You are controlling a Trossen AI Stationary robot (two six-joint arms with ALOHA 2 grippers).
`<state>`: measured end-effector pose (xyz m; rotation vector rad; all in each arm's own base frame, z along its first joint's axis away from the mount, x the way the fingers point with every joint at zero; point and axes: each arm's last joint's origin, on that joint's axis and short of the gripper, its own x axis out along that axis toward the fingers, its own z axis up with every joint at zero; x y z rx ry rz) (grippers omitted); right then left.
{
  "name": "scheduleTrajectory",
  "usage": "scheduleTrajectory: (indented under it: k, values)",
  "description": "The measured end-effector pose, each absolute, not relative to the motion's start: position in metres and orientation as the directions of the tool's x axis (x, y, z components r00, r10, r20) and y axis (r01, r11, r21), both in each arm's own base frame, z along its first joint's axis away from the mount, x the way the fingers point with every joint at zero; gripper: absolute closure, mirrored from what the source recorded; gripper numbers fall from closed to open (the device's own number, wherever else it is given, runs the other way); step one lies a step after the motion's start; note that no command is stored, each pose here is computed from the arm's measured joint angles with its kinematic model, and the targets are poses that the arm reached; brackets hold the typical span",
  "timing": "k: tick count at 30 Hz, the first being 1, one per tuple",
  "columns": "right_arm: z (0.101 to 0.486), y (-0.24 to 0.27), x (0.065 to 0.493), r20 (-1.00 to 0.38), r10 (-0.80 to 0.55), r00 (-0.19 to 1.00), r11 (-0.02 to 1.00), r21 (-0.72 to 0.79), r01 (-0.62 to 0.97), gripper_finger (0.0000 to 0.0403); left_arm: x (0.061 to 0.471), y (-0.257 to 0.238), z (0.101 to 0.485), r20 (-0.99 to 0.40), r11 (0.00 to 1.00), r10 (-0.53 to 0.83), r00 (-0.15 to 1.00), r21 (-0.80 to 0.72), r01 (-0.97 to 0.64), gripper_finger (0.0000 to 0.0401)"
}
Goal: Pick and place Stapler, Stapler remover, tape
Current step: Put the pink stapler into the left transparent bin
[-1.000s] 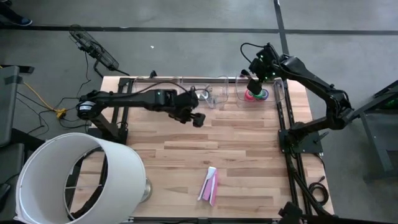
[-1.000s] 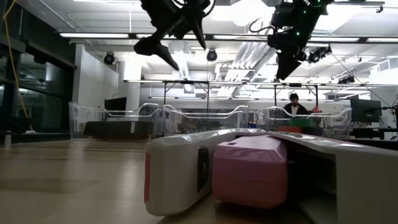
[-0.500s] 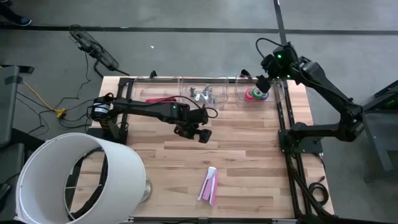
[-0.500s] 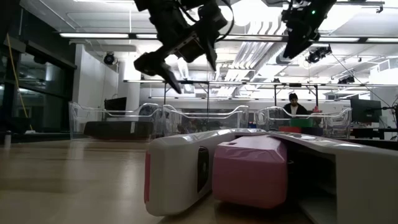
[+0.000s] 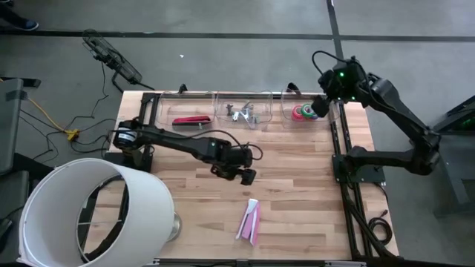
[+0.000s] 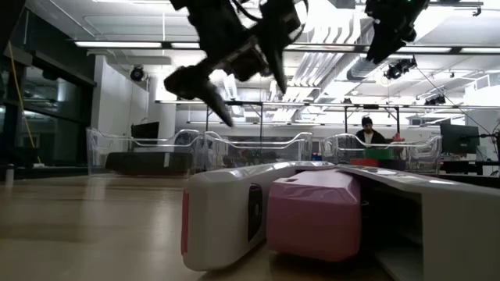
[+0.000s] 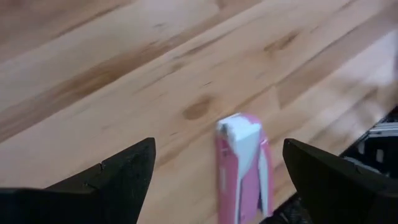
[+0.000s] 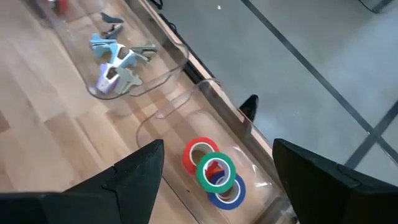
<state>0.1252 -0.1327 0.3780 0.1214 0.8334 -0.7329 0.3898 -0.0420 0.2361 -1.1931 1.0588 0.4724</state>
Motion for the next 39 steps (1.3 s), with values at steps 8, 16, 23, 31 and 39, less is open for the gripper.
scheduleTrajectory:
  k: [8, 16, 23, 31, 39]
  values:
    - [0.38, -0.12, 0.131, -0.704, -0.514, 0.49, 0.79, -0.166, 0.59, 0.0111, 0.4, -0.065, 0.219, -0.849, 0.301, -0.277, 0.45, -0.522, -0.798, 0.0055]
    - [0.38, -0.113, 0.136, -0.704, -0.483, 0.521, 0.822, -0.159, 0.547, 0.0111, 0.416, -0.086, 0.216, -0.83, 0.248, -0.33, 0.449, -0.535, -0.808, 0.0055]
    - [0.381, -0.11, 0.139, -0.696, -0.474, 0.54, 0.837, -0.164, 0.523, 0.0111, 0.444, -0.091, 0.209, -0.83, 0.261, -0.359, 0.426, -0.528, -0.808, 0.0055]
    - [0.378, -0.102, 0.14, -0.729, -0.374, 0.574, 0.882, -0.089, 0.462, 0.0111, 0.451, -0.09, 0.201, -0.877, 0.318, -0.356, 0.323, -0.439, -0.84, 0.0055]
    - [0.361, -0.07, 0.151, -0.754, 0.095, 0.65, 0.991, 0.135, 0.011, 0.0111, 0.426, -0.06, 0.235, -0.949, 0.365, -0.131, 0.287, -0.315, -0.876, 0.0055]
